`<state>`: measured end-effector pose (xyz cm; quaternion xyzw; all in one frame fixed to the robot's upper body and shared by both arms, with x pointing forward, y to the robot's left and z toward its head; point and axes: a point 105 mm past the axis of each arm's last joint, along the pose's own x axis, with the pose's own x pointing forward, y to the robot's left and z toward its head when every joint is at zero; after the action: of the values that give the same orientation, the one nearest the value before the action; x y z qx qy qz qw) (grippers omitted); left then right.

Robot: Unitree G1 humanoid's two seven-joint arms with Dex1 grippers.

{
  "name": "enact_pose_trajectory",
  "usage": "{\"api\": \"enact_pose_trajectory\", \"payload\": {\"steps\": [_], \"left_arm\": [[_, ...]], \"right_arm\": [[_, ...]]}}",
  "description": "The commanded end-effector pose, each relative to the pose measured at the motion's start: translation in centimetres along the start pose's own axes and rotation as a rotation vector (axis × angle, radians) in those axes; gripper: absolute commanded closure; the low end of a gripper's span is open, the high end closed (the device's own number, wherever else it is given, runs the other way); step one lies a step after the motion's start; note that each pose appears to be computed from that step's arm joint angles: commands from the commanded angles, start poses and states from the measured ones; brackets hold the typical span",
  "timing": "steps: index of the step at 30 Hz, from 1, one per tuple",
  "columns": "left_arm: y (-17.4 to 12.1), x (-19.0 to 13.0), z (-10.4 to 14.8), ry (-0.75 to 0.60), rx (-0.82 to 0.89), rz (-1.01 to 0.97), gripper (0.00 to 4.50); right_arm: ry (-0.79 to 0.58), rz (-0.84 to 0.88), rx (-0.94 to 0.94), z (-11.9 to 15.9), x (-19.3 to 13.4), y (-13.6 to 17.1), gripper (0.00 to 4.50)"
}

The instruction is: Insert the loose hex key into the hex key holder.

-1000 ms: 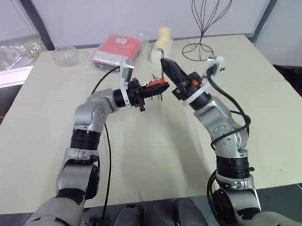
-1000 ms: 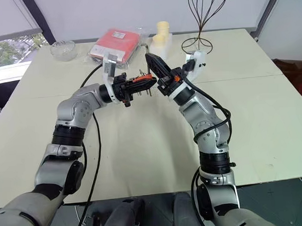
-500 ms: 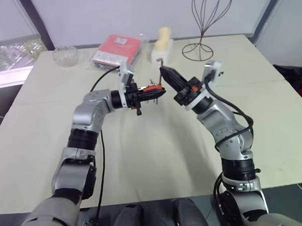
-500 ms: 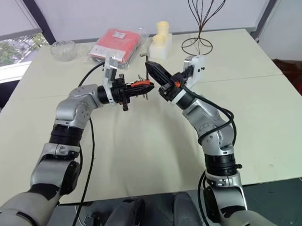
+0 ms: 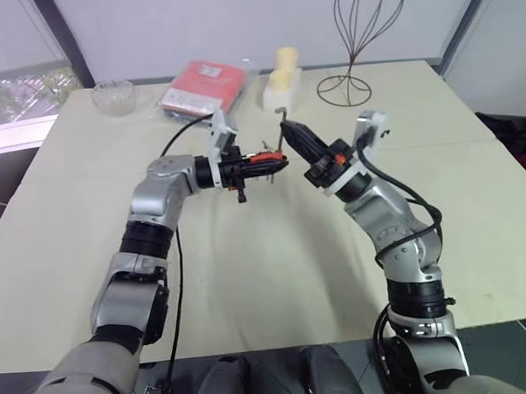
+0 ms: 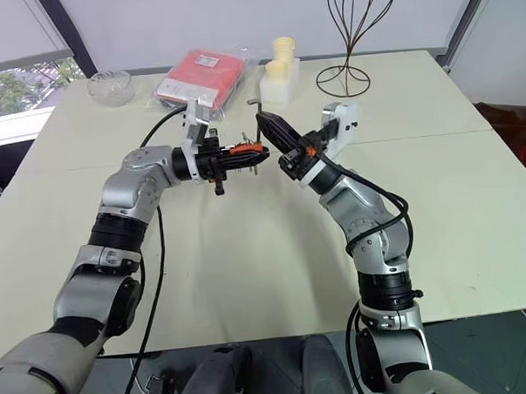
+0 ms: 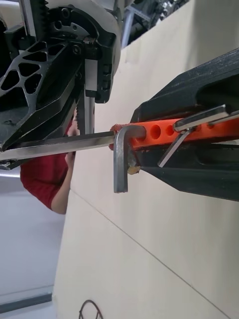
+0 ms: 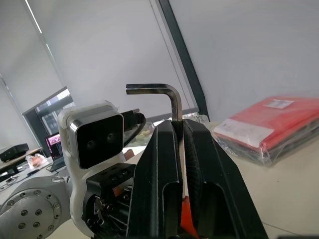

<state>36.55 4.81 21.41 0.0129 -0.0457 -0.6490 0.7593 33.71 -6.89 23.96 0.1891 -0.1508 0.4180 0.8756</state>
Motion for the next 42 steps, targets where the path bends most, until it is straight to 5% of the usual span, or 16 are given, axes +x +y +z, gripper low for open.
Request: {"api": "enact_pose_trajectory", "payload": {"steps": [1,9,12,19,27,32,42], "left_arm": [[-0.1,0.5,4.6,-0.124,0.099,-0.025,4.50],[0.3,0.6,4.5,-0.091,0.154,-0.016,4.50],[0.4,0.6,4.3,-0.088,0.152,-0.016,4.50],[0.2,0.6,3.5,-0.063,0.153,-0.027,4.50],[0.5,0.1,2.4,-0.056,0.109,0.005,4.50],[0.1,-1.0,2.6,-0.103,-0.088,-0.029,4.50],[-1.4,-0.3,0.4,0.027,0.055,-0.068,4.50]], "right_arm": [[0.034,0.011,0.010,-0.9,0.1,0.4,4.45],[0.035,0.019,0.013,-0.9,0.1,0.5,4.45],[0.031,0.017,0.016,-0.9,0.2,0.5,3.41],[0.026,0.002,0.003,-0.7,0.2,0.3,0.08],[0.052,0.054,-0.003,-0.4,-0.3,0.8,0.08],[0.104,0.097,-0.073,0.4,-1.5,1.1,0.08],[0.110,0.097,-0.096,0.6,-1.2,0.9,0.08]]}}
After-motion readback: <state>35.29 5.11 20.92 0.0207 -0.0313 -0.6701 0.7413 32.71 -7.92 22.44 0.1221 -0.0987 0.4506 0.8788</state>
